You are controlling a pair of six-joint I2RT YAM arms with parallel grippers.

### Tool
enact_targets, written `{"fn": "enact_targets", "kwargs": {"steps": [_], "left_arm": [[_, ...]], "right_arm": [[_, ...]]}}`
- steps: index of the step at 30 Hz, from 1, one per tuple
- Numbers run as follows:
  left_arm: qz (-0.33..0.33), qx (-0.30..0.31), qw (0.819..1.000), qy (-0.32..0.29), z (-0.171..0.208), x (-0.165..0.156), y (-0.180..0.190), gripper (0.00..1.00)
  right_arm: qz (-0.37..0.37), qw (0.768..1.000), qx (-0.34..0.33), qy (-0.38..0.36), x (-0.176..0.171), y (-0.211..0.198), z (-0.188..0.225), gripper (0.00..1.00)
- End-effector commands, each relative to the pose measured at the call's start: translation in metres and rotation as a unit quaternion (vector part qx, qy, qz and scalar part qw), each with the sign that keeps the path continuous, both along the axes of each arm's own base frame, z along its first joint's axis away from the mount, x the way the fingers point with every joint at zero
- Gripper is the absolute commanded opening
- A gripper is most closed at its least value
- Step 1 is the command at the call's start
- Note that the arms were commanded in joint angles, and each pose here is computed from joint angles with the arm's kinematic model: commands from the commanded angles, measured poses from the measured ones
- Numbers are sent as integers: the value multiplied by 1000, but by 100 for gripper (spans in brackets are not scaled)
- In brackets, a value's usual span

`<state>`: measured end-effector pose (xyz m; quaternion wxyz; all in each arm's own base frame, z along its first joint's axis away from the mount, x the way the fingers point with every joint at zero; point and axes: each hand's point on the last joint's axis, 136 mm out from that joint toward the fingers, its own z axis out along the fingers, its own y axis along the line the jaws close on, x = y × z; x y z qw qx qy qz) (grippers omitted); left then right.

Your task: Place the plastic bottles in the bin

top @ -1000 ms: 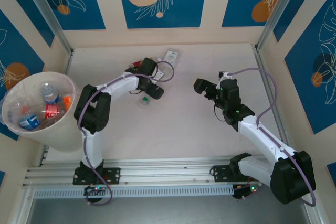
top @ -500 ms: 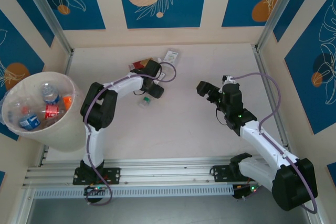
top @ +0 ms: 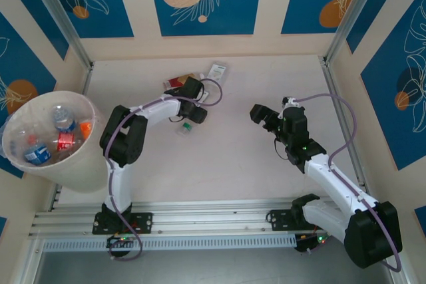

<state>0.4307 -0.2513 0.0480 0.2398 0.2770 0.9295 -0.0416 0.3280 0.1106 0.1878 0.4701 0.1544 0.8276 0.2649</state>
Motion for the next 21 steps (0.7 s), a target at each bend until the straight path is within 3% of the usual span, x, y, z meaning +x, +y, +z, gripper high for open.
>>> {"fn": "enact_targets", "kwargs": {"steps": [1,7,14,21], "left_arm": [[-9,-55,998,-20,27,-4,-17,31],[-15,-101,994,-44,64,-12,-23,0],[-29,-195,974,-110,125,-34,-24,0],[-19,-265,943,-199,189,-55,-7,0]], "right_arm": [[29,1000,4,-8,1,9,8,99],[39,999,16,-5,4,15,6,100],[91,994,49,-28,1,36,20,100],[122,989,24,-76,0,49,33,100]]}}
